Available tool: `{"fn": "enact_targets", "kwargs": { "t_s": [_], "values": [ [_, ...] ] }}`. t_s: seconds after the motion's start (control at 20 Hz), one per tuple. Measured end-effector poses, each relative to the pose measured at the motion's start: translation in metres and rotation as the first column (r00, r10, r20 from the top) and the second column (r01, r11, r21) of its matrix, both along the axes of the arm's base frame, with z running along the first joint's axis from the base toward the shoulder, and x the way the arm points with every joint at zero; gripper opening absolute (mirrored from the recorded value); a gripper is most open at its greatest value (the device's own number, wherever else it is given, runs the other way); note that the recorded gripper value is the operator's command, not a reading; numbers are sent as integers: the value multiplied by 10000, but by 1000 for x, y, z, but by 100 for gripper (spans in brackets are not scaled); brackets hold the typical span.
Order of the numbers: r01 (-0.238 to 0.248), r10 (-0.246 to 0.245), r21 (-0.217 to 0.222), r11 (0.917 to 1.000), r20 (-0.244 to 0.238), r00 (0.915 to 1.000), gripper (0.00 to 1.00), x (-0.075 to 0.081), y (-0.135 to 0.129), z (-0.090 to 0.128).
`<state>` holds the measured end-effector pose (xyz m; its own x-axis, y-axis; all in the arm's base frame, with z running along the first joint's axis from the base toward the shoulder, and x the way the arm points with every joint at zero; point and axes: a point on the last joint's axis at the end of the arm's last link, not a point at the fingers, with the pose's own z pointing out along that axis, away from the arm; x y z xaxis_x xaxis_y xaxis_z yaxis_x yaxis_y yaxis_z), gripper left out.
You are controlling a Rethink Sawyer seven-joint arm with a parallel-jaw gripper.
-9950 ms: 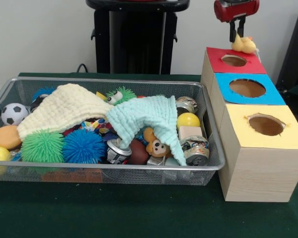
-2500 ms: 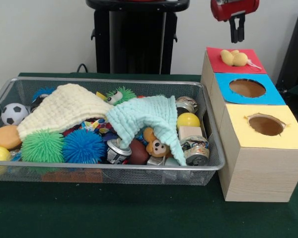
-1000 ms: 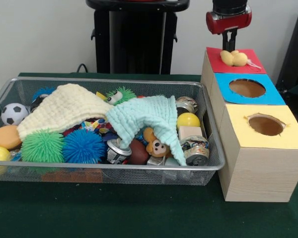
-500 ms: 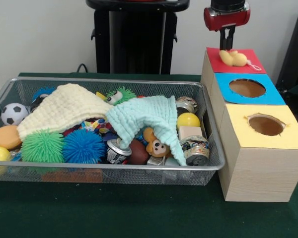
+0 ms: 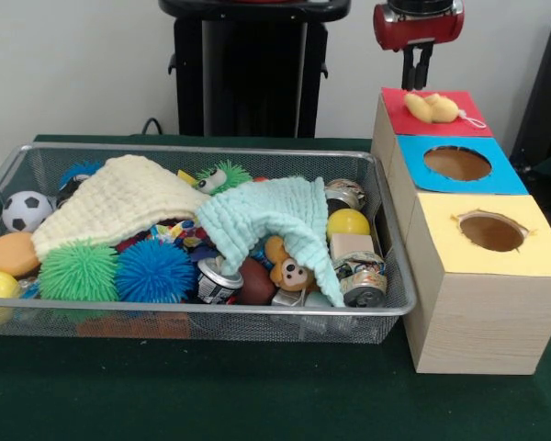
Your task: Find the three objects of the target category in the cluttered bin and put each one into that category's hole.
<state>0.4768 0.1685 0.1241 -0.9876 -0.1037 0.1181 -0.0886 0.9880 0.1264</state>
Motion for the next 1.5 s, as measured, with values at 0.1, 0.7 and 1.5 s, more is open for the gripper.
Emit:
{"fn": "enact_targets", "kwargs": {
  "t_s": [0.1, 0.7, 1.5],
  "values": [
    [96, -96, 0, 10000, 5, 10000, 0, 7, -1, 3],
    [444, -452, 121, 9989, 787, 9959, 0, 56, -1, 18],
    [501, -512, 209, 9985, 591, 9969, 0, 64, -1, 1]
  ]
}}
